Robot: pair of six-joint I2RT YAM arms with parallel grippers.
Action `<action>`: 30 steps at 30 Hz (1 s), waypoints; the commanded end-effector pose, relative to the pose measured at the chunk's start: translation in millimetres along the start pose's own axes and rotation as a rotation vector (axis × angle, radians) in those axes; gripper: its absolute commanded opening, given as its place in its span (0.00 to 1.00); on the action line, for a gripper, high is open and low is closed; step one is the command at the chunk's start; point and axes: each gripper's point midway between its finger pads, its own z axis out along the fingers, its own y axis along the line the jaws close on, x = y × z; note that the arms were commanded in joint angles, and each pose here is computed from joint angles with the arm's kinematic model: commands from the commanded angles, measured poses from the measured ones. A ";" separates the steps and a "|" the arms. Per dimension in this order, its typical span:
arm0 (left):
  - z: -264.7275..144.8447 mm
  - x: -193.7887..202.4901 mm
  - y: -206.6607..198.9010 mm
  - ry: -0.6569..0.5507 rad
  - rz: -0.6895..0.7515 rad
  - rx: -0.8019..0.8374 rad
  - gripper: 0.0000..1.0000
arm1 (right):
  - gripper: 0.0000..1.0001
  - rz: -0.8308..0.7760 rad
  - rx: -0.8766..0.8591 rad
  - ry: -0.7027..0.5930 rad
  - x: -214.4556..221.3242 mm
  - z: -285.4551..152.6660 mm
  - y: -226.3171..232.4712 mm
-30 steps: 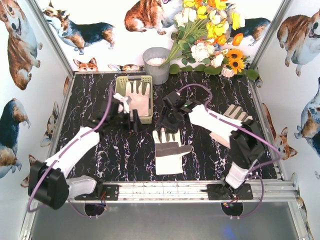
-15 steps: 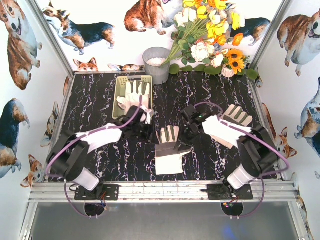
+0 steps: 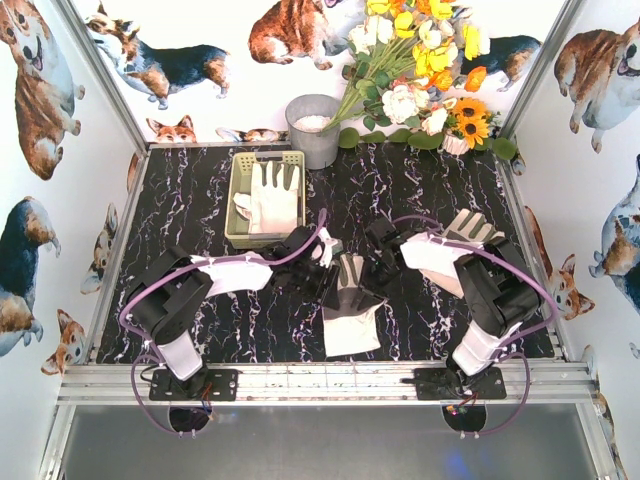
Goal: Put the gloves into the storage basket
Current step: Adjust the glove at the corner of the board, then pick up the glove at the corner of the board.
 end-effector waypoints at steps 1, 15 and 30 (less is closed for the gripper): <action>12.1 26.8 13.7 0.083 0.012 -0.054 0.43 | 0.23 0.001 0.055 -0.004 10.5 -2.0 -22.2; -63.6 -67.4 -16.1 -0.199 0.048 -0.242 0.66 | 0.53 -0.151 0.155 -0.342 -49.7 -128.8 -7.9; -185.7 -114.7 30.4 -0.544 -0.150 -0.564 0.71 | 0.68 -0.112 0.465 -0.480 -187.8 -162.0 -98.3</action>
